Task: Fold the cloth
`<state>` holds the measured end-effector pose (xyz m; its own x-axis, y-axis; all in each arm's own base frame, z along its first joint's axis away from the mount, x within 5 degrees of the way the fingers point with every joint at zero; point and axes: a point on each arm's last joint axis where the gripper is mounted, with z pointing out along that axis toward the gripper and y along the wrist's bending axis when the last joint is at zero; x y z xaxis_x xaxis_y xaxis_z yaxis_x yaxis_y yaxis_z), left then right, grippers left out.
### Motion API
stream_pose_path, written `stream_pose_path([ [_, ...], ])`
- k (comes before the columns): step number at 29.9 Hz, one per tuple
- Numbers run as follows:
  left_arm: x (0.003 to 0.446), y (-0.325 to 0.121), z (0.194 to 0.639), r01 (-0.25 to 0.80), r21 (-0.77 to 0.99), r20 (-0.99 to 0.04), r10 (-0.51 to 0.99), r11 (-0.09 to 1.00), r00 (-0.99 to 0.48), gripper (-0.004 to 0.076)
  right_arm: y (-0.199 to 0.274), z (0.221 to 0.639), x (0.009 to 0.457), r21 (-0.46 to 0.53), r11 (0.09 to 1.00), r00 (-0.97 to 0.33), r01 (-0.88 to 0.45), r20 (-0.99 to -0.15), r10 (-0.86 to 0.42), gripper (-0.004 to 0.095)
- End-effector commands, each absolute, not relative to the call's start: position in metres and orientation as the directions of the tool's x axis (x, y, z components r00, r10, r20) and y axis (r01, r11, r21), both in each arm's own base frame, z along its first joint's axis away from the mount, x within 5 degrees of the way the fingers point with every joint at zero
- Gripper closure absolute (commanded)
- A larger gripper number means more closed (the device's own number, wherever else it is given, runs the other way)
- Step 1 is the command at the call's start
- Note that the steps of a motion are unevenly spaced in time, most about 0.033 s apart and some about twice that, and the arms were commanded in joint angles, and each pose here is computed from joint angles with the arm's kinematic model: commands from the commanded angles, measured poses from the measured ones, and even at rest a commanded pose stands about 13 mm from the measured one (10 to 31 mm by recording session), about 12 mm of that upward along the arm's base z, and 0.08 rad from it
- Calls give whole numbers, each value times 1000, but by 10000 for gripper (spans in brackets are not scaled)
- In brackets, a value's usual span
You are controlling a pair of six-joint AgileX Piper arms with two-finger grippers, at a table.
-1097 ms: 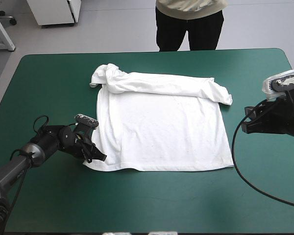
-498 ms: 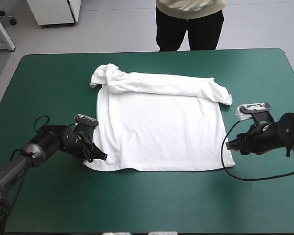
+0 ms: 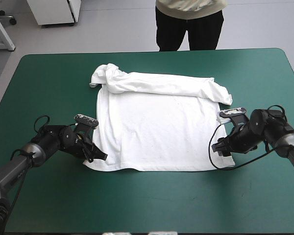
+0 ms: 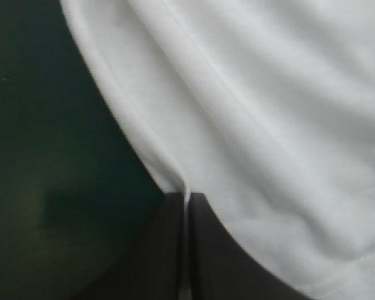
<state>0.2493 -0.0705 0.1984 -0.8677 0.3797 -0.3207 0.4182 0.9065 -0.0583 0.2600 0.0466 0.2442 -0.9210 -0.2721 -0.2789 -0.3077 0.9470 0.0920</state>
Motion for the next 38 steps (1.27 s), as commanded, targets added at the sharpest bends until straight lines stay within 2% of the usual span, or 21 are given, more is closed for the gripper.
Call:
stream_pose_path([
  [1, 241, -73, 189, 410, -98, -237, 379, 907, -895, 733, 48, 242, 267, 99, 949, -925, -301, -274, -264, 287],
  [9, 241, -74, 189, 409, -99, -241, 377, 907, -894, 733, 51, 197, 274, 160, 948, -961, -275, -44, -272, 488],
  [11, 242, -74, 190, 407, -97, -251, 374, 908, -893, 733, 54, 188, 274, 200, 938, -956, -285, 8, -292, 602],
  [14, 245, -74, 191, 402, -89, -280, 364, 911, -888, 733, 60, 181, 272, 279, 889, -921, -363, 40, -389, 916],
  [16, 247, -74, 192, 400, -81, -308, 359, 913, -881, 733, 61, 180, 272, 289, 888, -924, -356, 34, -382, 916],
  [20, 248, -74, 204, 390, -65, -387, 337, 919, -858, 733, 62, 192, 278, 266, 896, -934, -355, -62, -352, 916],
  [27, 248, -69, 256, 383, 17, -576, 322, 924, -751, 733, 61, 257, 271, 188, 908, -870, -375, -410, -275, 917],
  [34, 251, -68, 332, 368, 73, -735, 299, 927, -609, 733, 55, 360, 237, 61, 910, -624, -411, -747, -231, 919],
  [38, 250, -66, 386, 355, 126, -819, 299, 926, -489, 733, 51, 419, 212, -28, 908, -427, -418, -876, -223, 925],
])
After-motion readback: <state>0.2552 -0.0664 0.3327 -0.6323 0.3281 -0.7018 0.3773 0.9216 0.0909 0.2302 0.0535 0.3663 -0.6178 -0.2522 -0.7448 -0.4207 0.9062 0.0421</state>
